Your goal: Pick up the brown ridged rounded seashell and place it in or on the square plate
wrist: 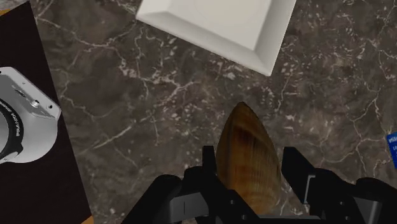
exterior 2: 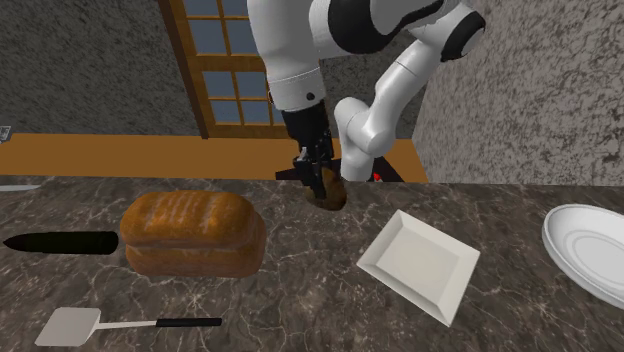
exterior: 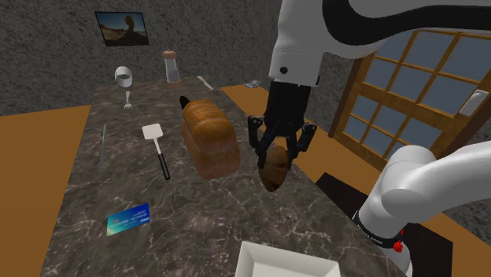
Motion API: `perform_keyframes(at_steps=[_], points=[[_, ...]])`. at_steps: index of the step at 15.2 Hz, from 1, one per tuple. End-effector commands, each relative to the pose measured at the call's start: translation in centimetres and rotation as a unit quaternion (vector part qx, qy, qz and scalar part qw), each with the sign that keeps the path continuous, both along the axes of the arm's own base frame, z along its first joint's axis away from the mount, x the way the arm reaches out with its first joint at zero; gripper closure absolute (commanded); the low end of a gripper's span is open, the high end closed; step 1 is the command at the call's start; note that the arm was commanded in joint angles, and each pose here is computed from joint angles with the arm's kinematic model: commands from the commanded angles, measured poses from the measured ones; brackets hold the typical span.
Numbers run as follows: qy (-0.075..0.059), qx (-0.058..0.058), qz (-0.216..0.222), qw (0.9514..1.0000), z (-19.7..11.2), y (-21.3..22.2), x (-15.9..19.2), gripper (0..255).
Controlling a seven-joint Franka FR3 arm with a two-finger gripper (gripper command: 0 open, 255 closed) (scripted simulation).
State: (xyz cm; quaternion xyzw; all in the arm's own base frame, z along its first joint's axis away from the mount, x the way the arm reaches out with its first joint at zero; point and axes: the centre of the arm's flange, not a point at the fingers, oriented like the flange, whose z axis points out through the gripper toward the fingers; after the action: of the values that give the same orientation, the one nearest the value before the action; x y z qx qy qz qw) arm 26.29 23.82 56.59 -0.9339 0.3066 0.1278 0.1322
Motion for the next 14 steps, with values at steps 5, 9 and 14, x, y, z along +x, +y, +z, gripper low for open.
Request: perform_keyframes(at_steps=[5,9,14], points=[[0.000,0.000,-0.001,1.0000,0.1,5.5,-5.8,255],[0.000,0.000,-0.001,1.0000,0.2,9.1,-9.7,255],[0.000,0.000,-0.001,1.0000,0.3,13.6,-14.5,255]])
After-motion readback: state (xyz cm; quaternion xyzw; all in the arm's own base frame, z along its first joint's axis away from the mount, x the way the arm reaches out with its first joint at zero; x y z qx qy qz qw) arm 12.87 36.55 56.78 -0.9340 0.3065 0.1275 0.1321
